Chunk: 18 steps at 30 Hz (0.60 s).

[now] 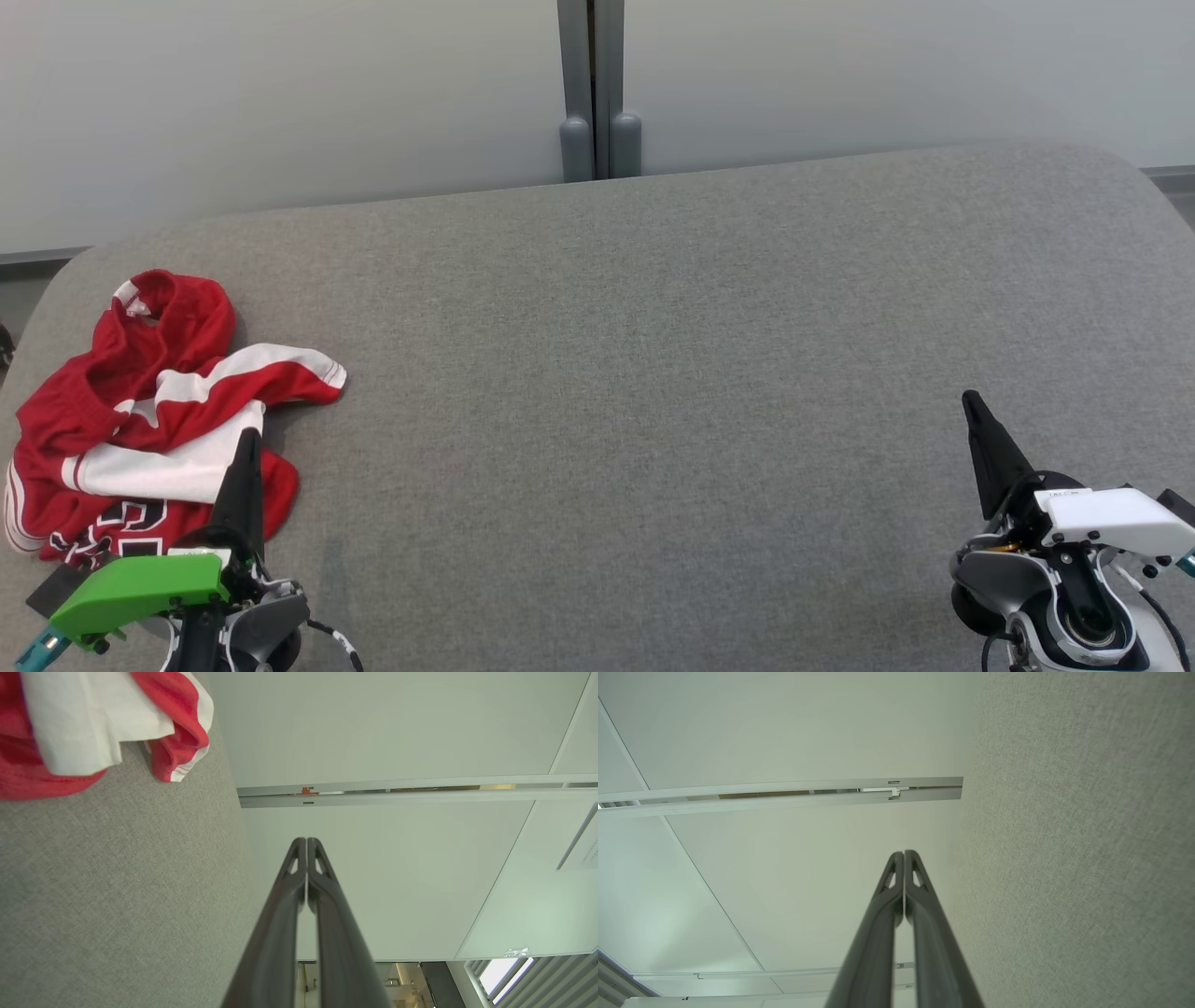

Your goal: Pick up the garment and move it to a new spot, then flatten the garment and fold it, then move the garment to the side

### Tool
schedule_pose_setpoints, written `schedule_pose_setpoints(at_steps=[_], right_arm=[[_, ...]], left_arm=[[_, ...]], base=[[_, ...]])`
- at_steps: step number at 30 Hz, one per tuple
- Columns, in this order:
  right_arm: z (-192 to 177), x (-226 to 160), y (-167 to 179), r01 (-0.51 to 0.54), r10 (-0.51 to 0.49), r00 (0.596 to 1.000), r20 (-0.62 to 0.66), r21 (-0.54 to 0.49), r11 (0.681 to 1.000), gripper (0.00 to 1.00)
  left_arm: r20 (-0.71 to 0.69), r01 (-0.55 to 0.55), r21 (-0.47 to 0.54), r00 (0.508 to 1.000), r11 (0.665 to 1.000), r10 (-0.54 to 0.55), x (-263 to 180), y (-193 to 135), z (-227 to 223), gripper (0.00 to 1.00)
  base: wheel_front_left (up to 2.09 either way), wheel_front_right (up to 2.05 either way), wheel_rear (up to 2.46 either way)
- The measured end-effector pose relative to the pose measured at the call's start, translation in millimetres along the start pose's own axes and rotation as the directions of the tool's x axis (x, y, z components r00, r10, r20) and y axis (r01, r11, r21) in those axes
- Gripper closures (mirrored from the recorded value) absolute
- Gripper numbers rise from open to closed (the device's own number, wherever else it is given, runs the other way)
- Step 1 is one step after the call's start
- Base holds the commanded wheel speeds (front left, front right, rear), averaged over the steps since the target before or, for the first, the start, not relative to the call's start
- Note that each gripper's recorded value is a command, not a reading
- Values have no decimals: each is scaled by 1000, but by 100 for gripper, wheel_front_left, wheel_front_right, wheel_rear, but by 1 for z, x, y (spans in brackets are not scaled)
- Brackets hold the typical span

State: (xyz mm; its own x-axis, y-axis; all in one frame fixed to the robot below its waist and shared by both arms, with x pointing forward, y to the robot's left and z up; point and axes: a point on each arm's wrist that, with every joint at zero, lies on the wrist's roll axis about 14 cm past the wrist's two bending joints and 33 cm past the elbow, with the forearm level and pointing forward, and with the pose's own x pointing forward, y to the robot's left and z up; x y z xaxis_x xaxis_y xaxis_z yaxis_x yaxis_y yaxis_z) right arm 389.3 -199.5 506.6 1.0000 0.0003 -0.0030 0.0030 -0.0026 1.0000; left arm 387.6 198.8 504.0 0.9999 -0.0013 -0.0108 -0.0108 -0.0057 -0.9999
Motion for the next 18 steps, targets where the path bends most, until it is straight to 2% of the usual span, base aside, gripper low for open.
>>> schedule_pose_setpoints(at_steps=[18], right_arm=[[0,0,0,0,0,1000,0,0,1000,100]], left_arm=[[0,0,0,1000,1000,0,0,0,0,100]], base=[[0,0,0]])
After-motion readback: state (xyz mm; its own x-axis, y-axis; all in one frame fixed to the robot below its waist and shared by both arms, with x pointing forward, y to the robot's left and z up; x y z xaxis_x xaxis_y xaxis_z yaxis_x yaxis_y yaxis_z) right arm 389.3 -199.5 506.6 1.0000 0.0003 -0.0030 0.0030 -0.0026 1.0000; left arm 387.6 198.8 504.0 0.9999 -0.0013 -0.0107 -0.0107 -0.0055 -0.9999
